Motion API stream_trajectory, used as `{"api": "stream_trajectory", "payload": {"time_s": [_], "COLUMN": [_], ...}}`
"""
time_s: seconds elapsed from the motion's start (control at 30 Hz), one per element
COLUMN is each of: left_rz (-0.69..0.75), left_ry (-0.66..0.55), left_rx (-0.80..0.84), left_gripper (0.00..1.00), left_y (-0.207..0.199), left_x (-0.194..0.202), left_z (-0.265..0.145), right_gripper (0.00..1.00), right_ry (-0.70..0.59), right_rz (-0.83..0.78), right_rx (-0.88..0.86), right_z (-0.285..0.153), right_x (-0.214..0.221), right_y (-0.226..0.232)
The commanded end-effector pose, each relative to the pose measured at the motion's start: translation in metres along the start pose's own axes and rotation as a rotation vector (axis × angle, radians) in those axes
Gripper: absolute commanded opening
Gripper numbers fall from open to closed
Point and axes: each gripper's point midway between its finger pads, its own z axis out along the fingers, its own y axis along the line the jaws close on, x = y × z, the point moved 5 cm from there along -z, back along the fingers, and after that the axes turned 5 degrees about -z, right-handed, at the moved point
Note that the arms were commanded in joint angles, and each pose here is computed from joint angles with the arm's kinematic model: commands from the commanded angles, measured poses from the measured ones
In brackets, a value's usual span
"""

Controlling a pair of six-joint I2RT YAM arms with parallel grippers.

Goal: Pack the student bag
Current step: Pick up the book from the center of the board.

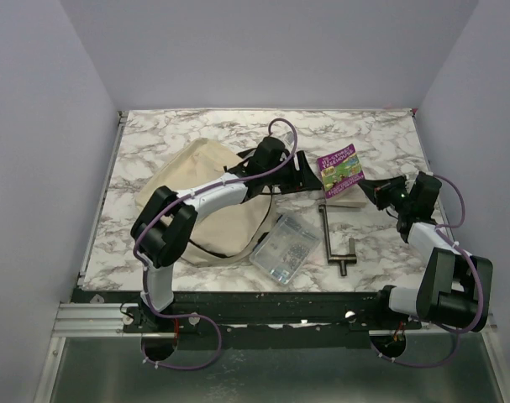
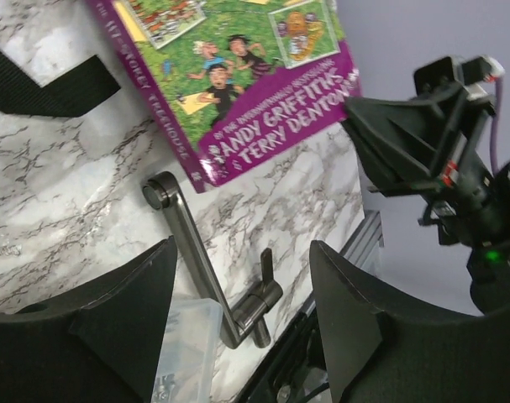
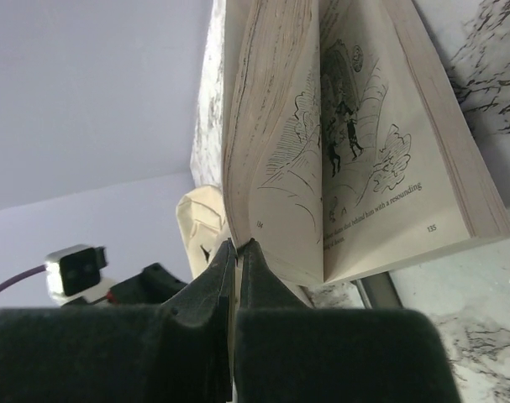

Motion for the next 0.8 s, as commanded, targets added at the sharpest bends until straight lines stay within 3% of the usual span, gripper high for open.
{"api": "stream_trajectory", "payload": {"time_s": [0.0, 0.43, 0.63, 0.77], "left_rz": [-0.136, -0.592, -0.690, -0.741], "left_ry": [-0.070, 0.019, 0.026, 0.035], "left_rx": [-0.019, -0.070, -0.082, 0.001], "left_gripper": [0.67, 0.68, 0.71, 0.70], "left_y": [-0.001, 0.025, 0.034, 0.028], "left_x": [-0.015, -0.004, -0.001, -0.003], "left_z": [0.019, 0.069, 0.088, 0.104], "right_gripper": [0.00, 0.00, 0.00, 0.00], "right_ry": [-0.005, -0.014, -0.019, -0.016], "right_rz": [0.017, 0.054, 0.054, 0.070], "right_rx": [-0.104, -0.111, -0.111, -0.116], "right_z": [-0.003, -0.003, -0.004, -0.004], "right_x": [-0.008, -0.012, -0.014, -0.013], "right_y": [0.027, 0.033, 0.036, 0.037]}}
